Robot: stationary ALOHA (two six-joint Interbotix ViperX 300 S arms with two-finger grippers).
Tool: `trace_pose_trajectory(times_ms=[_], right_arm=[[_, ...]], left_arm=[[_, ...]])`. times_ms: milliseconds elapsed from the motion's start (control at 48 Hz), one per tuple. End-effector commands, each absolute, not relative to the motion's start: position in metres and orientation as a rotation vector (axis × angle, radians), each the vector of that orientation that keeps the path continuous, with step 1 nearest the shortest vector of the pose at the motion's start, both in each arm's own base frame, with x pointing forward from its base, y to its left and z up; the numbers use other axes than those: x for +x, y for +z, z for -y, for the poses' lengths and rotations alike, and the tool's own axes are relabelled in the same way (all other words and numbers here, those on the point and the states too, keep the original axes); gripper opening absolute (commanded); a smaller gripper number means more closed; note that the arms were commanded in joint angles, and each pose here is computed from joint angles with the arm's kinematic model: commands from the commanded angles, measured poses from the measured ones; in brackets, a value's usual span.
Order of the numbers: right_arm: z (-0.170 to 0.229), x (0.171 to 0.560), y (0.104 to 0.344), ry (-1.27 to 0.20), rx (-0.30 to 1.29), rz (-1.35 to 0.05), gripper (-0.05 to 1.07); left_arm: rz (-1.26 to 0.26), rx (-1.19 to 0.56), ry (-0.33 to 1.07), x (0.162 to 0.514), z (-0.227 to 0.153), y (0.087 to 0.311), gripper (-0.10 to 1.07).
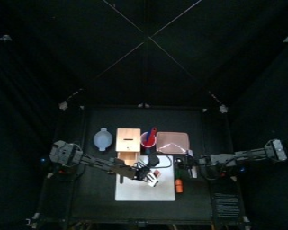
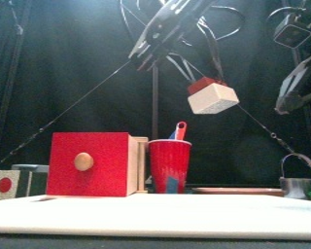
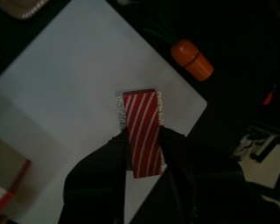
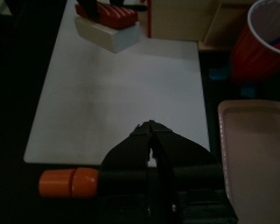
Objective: Pull apart salmon sushi and put rice into drawer
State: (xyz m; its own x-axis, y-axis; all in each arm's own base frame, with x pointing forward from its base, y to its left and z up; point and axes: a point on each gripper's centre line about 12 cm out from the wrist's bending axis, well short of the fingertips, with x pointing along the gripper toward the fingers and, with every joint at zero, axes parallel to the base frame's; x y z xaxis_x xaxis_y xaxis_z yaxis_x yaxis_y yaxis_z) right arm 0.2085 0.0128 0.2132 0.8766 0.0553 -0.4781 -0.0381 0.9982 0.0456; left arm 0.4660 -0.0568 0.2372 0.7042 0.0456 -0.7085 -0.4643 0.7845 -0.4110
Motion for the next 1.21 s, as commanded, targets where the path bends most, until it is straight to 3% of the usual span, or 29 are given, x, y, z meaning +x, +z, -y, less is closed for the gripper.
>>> trace_pose_trajectory(times_ms=[0,250,375,562,646,812,1188], right_arm=[[-0.014,0.216,0.23,0.044,0.087,-0.455,0.02],[-0.016,0.224,0.242,0.031,0.214,-0.415,0.05],[-0.014,0.23,0.25,0.009,0.288,-0.328,0.14],[-0.009,0.239,0.254,-0.045,0.422,-0.234,0.46],[-0.008,0.244,0.25,-0.062,0.443,-0.224,0.63],[-0.012,0.253,0.245,-0.067,0.442,-0.201,0.85],[-0.018,0.27,0.257,-0.071,0.433,-0.048,0.95]], left_arm=[[-0.601,-0.646,0.213,0.454,0.048,0.262,0.6],[-0.27,-0.763,-0.034,0.417,0.019,0.237,0.6],[-0.17,-0.751,-0.102,0.403,0.01,0.225,0.59],[-0.152,-0.636,-0.06,0.396,0.0,0.217,0.59],[-0.088,-0.646,-0.031,0.395,-0.006,0.218,0.59],[0.068,-0.656,-0.042,0.386,-0.01,0.218,0.59],[0.125,-0.655,-0.093,0.383,0.003,0.211,0.59]])
